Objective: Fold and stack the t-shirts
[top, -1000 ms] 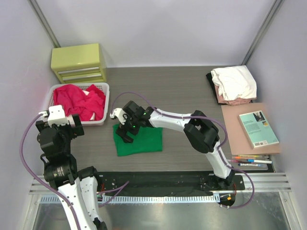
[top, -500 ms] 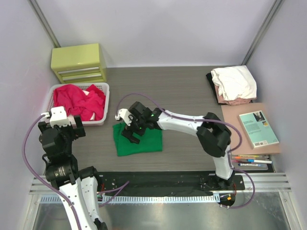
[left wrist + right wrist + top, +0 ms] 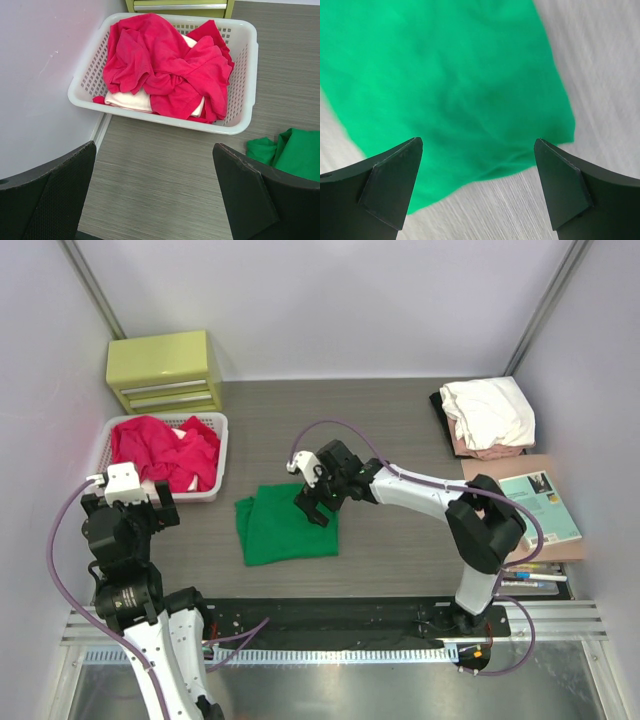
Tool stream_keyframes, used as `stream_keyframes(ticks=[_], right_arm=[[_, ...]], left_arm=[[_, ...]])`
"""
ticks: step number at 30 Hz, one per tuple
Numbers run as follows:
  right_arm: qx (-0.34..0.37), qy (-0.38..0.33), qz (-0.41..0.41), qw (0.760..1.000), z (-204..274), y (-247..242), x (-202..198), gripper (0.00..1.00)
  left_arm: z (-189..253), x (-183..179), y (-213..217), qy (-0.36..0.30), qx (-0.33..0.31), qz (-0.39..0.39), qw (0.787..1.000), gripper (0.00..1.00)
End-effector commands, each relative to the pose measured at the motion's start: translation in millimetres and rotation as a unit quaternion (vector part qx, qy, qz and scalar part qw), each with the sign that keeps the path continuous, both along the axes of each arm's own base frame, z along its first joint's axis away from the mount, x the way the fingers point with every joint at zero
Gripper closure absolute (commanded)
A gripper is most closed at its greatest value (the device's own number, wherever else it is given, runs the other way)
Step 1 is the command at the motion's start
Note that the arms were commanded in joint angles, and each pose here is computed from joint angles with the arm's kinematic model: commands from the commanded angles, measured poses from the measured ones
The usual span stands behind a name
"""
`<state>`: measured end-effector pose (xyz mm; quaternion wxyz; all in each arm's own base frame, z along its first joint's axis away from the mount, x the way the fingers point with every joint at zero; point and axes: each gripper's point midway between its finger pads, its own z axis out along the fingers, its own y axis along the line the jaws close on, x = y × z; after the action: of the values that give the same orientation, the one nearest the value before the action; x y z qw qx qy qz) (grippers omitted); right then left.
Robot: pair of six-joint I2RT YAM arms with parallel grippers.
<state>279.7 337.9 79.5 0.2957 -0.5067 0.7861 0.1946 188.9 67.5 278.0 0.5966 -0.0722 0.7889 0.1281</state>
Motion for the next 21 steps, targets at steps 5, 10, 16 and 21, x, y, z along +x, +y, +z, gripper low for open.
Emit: stream_keyframes(ticks=[5,10,16,21], right_arm=[[-0.006,0.020,0.010,1.000,-32,11,10,0.00],[-0.012,0.042,0.014,0.999,-49,24,8,0.00],[-0.005,0.044,0.031,0.999,-53,55,0,0.00],[0.004,0.040,0.049,0.998,-49,87,-3,0.00]], left_arm=[[5,3,0,-0.011,-0.002,-0.001,1.000,0.00],[5,3,1,-0.012,0.000,-0.001,1.000,0.00],[3,5,1,-0.009,-0.001,-0.001,1.000,0.00],[3,5,2,-0.008,-0.001,-0.001,1.000,0.00]])
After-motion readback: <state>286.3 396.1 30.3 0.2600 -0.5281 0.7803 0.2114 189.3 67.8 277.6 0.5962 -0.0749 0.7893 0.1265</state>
